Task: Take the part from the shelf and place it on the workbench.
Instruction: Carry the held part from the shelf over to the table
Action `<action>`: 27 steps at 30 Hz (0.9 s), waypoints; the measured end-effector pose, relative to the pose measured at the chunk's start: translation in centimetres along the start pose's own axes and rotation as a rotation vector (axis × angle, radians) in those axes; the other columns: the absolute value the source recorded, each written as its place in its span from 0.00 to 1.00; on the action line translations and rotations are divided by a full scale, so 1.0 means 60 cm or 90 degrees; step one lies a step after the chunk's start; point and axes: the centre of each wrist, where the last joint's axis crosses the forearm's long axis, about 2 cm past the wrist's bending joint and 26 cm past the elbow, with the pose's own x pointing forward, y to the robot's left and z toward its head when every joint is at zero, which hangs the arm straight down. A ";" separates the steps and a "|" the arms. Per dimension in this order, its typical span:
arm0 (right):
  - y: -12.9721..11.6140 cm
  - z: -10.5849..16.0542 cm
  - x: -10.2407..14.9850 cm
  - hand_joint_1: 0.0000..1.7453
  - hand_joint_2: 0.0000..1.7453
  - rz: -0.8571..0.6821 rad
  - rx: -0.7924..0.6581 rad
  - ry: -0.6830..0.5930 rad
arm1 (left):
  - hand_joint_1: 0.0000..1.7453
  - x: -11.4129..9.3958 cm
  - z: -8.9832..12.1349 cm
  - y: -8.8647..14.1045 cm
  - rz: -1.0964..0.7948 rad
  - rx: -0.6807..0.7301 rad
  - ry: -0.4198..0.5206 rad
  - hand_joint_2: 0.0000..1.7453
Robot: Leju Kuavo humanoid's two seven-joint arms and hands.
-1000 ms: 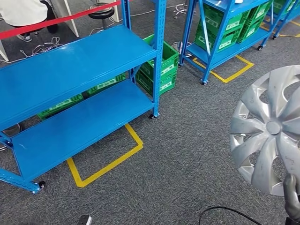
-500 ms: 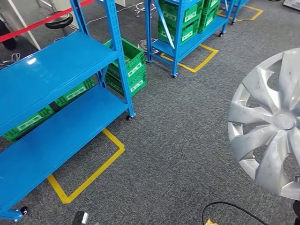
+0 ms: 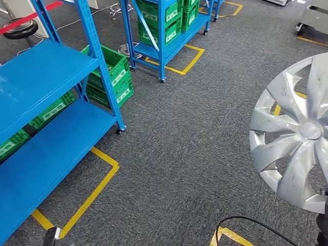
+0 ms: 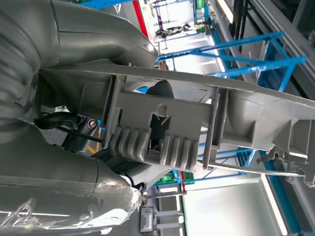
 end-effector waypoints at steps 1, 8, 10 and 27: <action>0.000 -0.001 -0.006 1.00 1.00 -0.005 0.000 0.002 | 0.00 0.010 -0.001 0.013 0.003 0.010 -0.002 1.00; 0.007 -0.003 -0.033 1.00 1.00 -0.031 0.010 0.017 | 0.00 0.043 -0.005 0.052 0.011 0.057 -0.012 1.00; 0.011 -0.004 -0.039 1.00 1.00 -0.038 0.012 0.019 | 0.00 0.045 -0.005 0.060 0.010 0.064 -0.012 1.00; 0.011 0.004 -0.051 1.00 1.00 -0.048 0.017 0.030 | 0.00 0.052 -0.003 0.076 0.006 0.079 -0.027 1.00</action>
